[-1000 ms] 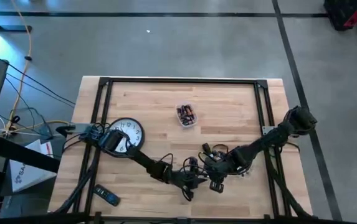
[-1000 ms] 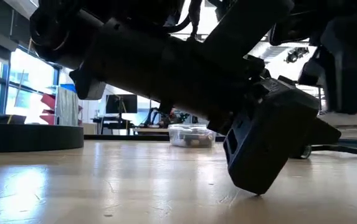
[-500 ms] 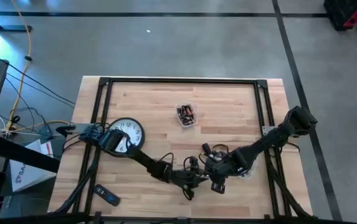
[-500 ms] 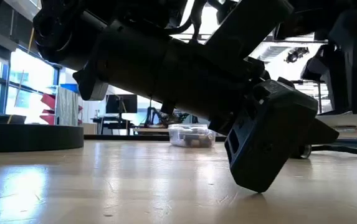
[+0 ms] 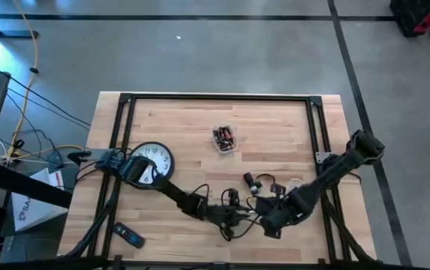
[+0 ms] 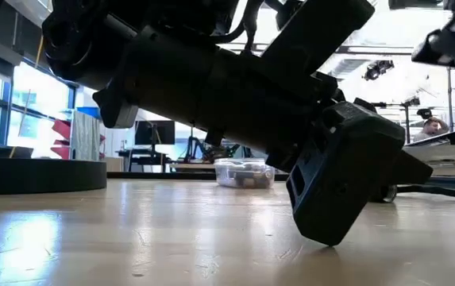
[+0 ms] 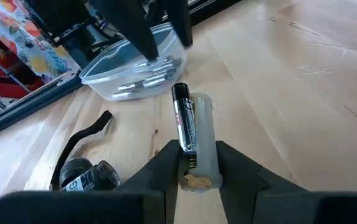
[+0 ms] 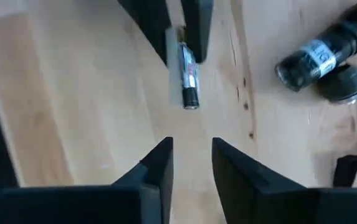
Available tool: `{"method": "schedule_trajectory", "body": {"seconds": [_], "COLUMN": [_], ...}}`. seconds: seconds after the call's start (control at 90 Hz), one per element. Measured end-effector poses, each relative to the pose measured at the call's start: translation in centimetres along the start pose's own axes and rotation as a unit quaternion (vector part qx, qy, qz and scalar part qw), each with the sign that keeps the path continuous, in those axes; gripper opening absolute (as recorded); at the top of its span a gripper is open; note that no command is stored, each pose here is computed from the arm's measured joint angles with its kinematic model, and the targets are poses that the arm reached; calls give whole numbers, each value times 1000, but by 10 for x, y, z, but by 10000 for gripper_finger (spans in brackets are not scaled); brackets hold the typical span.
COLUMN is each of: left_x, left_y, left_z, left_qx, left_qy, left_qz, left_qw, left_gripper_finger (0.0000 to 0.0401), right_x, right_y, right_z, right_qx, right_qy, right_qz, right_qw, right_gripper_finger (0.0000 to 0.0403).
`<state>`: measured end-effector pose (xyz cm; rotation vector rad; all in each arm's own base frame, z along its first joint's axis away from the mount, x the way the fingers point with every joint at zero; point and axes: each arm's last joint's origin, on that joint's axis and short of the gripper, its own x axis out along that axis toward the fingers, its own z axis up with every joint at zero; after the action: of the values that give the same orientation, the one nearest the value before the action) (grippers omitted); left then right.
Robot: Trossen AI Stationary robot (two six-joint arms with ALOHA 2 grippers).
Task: Insert battery
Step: Insert the silver battery into the battery holder
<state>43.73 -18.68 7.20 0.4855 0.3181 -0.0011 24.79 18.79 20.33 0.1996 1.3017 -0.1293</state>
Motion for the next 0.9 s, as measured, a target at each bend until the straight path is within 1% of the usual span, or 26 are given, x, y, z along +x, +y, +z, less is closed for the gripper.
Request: {"method": "schedule_trajectory", "body": {"seconds": [0.133, 0.189, 0.444, 0.667, 0.9], "left_x": [0, 0, 0, 0, 0], "left_y": [0, 0, 0, 0, 0], "left_z": [1, 1, 2, 2, 2], "left_qx": [5, 4, 5, 4, 5], "left_qy": [-7, -7, -8, -8, -8], "left_qz": [2, 2, 1, 1, 1], "left_qw": [1000, 1000, 1000, 1000, 1000], "left_gripper_finger": [71, 71, 71, 71, 71], "right_x": [6, 7, 7, 17, 22], "right_y": [1, 0, -2, -2, 1], "right_z": [0, 1, 4, 5, 7], "right_qx": [-3, -3, -8, -17, -26], "right_qy": [-13, -14, -25, -16, -18], "right_qz": [14, 16, 5, -7, 2], "right_qw": [1000, 1000, 1000, 1000, 999], "right_gripper_finger": [11, 4, 0, 0, 0]}}
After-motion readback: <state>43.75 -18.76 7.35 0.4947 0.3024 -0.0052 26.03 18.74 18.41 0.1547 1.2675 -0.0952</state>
